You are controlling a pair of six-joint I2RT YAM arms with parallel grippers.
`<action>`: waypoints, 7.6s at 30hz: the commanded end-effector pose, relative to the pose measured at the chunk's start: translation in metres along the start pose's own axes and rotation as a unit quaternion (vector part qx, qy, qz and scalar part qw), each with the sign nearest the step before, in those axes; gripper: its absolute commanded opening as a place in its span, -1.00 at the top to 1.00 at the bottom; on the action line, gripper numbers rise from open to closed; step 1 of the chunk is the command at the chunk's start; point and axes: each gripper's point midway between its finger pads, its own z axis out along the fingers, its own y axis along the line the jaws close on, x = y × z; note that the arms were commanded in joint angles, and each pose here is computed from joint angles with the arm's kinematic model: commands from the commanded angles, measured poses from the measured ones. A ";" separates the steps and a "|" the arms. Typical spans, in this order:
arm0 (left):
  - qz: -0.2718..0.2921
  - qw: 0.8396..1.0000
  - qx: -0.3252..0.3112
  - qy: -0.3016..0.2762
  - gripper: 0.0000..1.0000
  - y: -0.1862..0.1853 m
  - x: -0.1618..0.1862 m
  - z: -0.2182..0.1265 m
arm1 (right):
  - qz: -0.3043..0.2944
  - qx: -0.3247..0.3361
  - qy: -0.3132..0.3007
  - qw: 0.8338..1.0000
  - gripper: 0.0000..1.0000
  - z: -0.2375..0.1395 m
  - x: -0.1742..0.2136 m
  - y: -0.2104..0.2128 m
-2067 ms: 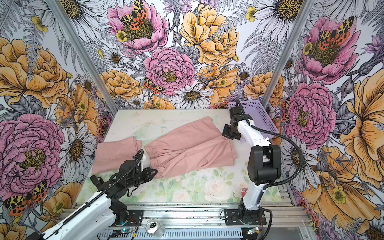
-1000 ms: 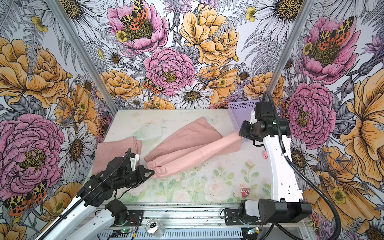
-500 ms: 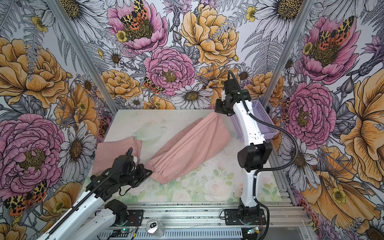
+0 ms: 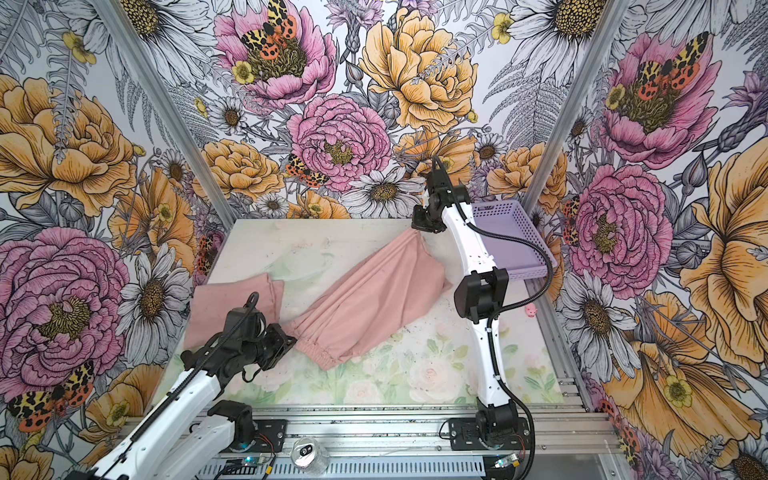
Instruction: Fold and stack the mixed laundry pile
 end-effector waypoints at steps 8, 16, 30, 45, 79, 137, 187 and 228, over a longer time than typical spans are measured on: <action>0.034 0.999 0.000 -0.013 1.00 -0.009 -0.032 0.013 | 0.022 -0.005 -0.031 0.999 1.00 0.070 -0.019 -0.012; 0.032 0.999 -0.011 -0.014 1.00 -0.016 -0.054 0.027 | 0.035 -0.002 -0.025 0.999 1.00 0.099 -0.014 -0.020; 0.038 0.998 -0.048 -0.017 1.00 -0.019 -0.092 0.052 | 0.036 -0.004 -0.025 0.999 0.40 0.098 -0.015 -0.024; 0.060 0.995 -0.085 -0.004 0.94 -0.020 -0.115 0.071 | 0.031 0.047 0.023 0.998 -0.25 0.005 0.057 -0.090; 0.077 0.992 -0.101 0.026 0.84 -0.026 -0.145 0.079 | 0.084 0.085 0.034 0.992 0.34 -0.056 0.140 -0.119; 0.078 0.992 -0.093 0.036 0.74 -0.030 -0.143 0.081 | 0.029 -0.107 -0.020 0.994 1.00 0.093 0.041 -0.069; 0.125 0.986 -0.105 -0.041 0.07 -0.069 -0.190 0.037 | 0.014 -0.061 -0.056 0.996 0.32 0.092 -0.012 -0.058; 0.251 0.962 -0.079 0.071 -0.59 -0.119 -0.117 0.106 | 0.092 0.193 0.122 0.969 -0.12 0.020 0.232 -0.159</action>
